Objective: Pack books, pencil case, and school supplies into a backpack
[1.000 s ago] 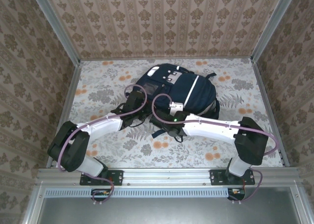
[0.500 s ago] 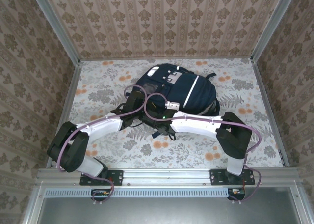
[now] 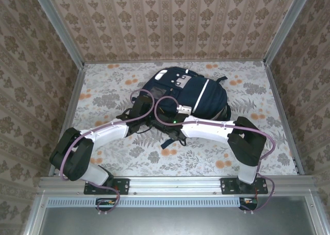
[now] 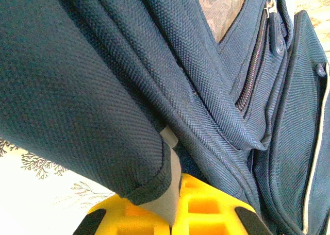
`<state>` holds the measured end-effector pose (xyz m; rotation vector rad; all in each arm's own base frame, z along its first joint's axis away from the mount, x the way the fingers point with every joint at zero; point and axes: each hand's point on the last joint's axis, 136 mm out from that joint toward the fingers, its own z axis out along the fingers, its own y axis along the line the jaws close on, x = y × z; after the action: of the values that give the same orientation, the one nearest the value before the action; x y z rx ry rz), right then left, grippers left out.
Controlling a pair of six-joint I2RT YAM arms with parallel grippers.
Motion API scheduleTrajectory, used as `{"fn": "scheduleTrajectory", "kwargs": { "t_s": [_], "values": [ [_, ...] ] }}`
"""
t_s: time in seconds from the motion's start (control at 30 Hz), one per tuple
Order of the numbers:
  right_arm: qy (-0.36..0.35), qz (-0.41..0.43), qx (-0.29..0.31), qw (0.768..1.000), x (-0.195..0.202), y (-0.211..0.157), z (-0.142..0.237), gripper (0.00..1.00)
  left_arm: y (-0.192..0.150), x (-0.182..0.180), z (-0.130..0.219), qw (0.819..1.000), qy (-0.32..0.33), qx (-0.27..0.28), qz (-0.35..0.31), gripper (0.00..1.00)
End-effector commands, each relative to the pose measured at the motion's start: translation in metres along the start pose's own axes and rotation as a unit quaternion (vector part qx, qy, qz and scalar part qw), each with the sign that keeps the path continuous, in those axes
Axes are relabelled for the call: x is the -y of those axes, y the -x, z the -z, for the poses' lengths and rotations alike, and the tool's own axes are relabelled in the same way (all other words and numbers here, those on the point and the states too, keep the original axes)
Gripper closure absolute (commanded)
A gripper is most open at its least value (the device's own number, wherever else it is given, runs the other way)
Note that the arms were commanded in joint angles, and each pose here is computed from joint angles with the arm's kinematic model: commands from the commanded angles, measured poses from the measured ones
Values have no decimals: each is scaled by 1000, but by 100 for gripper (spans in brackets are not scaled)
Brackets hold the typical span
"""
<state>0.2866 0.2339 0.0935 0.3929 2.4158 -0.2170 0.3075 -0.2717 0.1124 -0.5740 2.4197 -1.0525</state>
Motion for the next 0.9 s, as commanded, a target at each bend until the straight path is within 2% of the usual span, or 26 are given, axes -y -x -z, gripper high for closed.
{"fn": "scheduleTrajectory", "kwargs": {
  "t_s": [0.0,0.43,0.6,0.73,0.87],
  "values": [
    [-23,-7,28,999,29,14,1,67,9,29,15,999,-50,9,2,100],
    [1,3,32,999,32,18,8,71,13,29,10,999,-50,8,5,100],
    [26,29,18,999,17,16,4,68,12,29,9,999,-50,6,6,100],
    [43,46,13,998,9,17,-1,62,12,29,10,999,-50,5,6,100],
    [58,50,11,997,2,21,-3,69,12,28,9,999,-50,5,7,100]
  ]
}}
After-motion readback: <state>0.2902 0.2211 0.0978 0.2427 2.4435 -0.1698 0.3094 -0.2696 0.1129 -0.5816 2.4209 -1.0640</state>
